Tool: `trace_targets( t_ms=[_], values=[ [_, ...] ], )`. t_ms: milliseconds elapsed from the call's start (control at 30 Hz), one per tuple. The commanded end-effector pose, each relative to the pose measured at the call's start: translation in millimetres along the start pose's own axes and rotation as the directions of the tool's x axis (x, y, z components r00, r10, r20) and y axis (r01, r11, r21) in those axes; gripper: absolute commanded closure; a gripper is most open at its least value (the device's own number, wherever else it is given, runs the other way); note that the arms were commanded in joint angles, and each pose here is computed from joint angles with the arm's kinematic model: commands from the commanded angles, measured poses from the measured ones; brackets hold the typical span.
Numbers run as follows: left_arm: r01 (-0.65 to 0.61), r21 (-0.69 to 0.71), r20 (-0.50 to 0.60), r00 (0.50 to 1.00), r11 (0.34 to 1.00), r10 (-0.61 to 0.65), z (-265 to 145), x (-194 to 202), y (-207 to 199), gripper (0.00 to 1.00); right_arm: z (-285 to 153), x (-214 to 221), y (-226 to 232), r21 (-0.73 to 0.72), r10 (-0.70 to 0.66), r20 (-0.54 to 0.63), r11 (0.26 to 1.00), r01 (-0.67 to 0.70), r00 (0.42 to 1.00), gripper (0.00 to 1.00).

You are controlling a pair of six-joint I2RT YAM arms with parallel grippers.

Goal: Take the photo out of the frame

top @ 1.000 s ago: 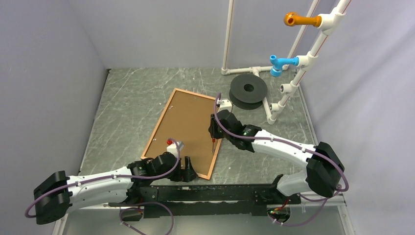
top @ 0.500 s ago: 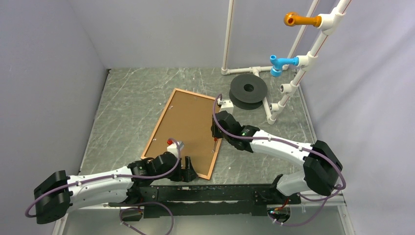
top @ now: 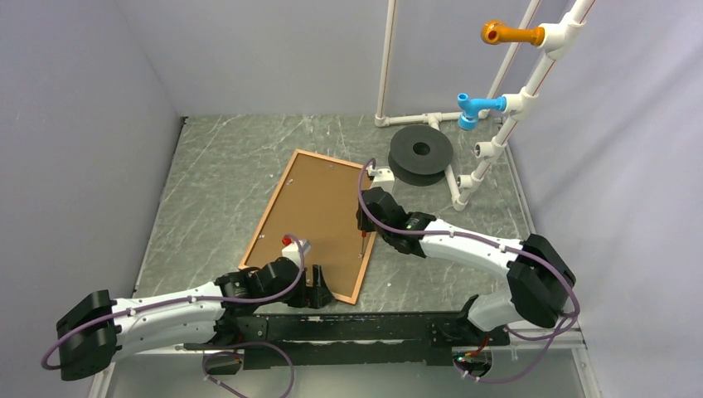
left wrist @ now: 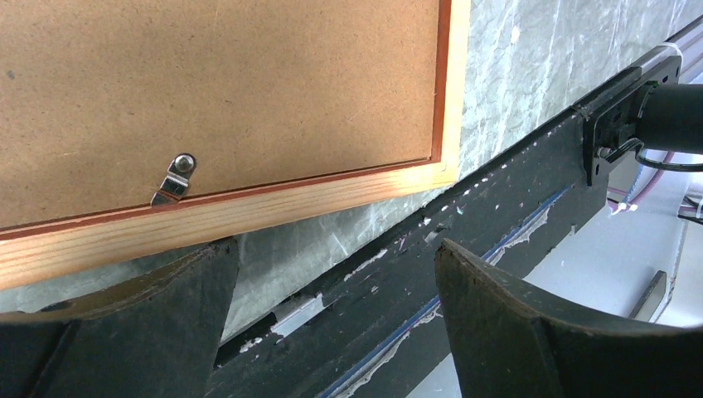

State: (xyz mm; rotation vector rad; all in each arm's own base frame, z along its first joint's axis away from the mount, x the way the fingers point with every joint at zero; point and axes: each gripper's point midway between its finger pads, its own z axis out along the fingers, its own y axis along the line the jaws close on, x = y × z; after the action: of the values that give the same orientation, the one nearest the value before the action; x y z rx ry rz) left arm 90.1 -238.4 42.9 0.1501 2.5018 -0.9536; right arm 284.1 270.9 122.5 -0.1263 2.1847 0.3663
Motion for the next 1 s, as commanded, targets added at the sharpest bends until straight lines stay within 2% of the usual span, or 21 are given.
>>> trace_targets(
  t_ms=[0, 167, 500, 700, 967],
  values=[
    [-0.001, 0.012, 0.011, 1.0, 1.0, 0.001, 0.4, -4.7, -5.7, 0.09, 4.7, -13.6, 3.5, 0.003, 0.014, 0.065, 1.0, -0.014, 0.998, 1.0],
    [-0.002, 0.012, 0.007, 1.0, 1.0, 0.002, 1.4, -4.4, -6.2, 0.09, 10.3, -15.8, 1.4, 0.03, -0.002, 0.077, 1.0, 0.0, 0.997, 1.0],
    [0.0, 0.012, 0.009, 1.0, 1.0, 0.0, 1.4, -4.6, -6.2, 0.08, 18.0, -19.1, 16.9, -0.023, -0.013, 0.073, 1.0, 0.015, 0.997, 1.0],
    [-0.001, 0.01, 0.009, 1.0, 1.0, 0.001, 1.1, -5.4, -6.8, 0.09, 16.7, -36.7, 32.4, -0.08, 0.0, 0.119, 0.997, 0.01, 0.993, 1.0],
    [-0.004, 0.011, 0.012, 1.0, 1.0, 0.004, 0.8, -7.5, -9.4, 0.09, 21.2, -44.6, 34.3, -0.063, -0.026, 0.138, 0.997, 0.035, 0.99, 1.0]
  ],
)
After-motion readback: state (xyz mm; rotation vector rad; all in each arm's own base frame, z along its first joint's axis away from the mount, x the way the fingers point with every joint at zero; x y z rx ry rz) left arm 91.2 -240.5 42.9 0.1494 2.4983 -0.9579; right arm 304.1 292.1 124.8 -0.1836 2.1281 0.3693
